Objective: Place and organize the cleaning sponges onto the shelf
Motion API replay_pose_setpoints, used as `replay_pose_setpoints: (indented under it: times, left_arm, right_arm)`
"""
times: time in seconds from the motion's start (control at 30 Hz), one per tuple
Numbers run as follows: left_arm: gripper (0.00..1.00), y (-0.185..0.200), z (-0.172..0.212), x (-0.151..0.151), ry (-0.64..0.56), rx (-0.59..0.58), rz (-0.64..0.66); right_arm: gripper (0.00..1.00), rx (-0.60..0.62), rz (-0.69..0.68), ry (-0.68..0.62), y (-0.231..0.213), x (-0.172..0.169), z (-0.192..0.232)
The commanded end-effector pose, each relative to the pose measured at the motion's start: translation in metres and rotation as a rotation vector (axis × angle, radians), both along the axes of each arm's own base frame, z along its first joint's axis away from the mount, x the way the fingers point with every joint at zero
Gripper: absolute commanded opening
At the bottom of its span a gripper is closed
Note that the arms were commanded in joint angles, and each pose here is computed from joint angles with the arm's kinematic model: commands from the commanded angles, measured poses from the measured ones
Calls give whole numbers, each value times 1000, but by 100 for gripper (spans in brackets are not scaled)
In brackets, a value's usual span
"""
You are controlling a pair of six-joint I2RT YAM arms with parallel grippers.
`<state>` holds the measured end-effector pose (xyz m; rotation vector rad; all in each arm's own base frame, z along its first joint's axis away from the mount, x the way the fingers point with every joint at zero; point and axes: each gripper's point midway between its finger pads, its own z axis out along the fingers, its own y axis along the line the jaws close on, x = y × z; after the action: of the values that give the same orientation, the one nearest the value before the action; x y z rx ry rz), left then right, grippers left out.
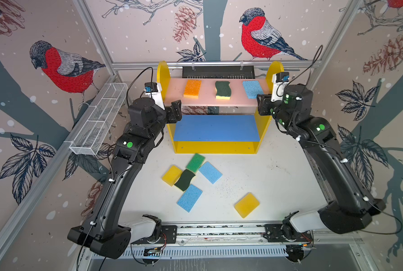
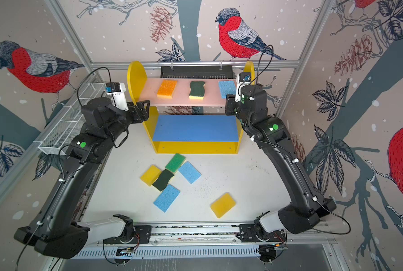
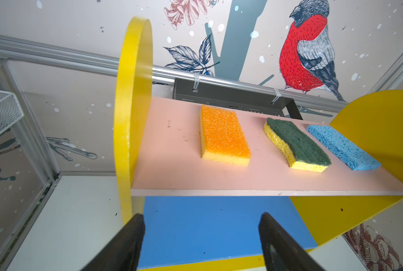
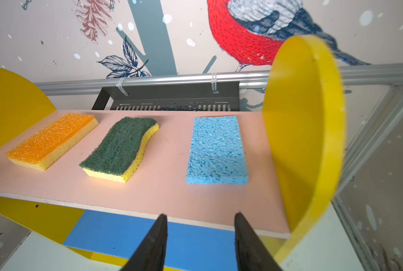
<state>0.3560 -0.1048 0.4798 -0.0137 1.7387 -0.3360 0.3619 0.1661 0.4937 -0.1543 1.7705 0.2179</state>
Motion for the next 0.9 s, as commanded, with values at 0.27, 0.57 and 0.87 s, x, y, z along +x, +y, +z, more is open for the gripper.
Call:
replay_pose_setpoints:
  times: [0.27,0.57,0.87]
  left_arm:
    - [78,46,-72,-25,228,148,198]
    - [77,38,-76,-29,216,63,161]
    - [76,24,-62,-15,145,-4,119]
  right_arm:
    - [54,-9,-127,-5,-69,-26,-26]
    - [46,29,-21,12,-51,-10,-21]
    - [40,24,10,63,-6,33,-31]
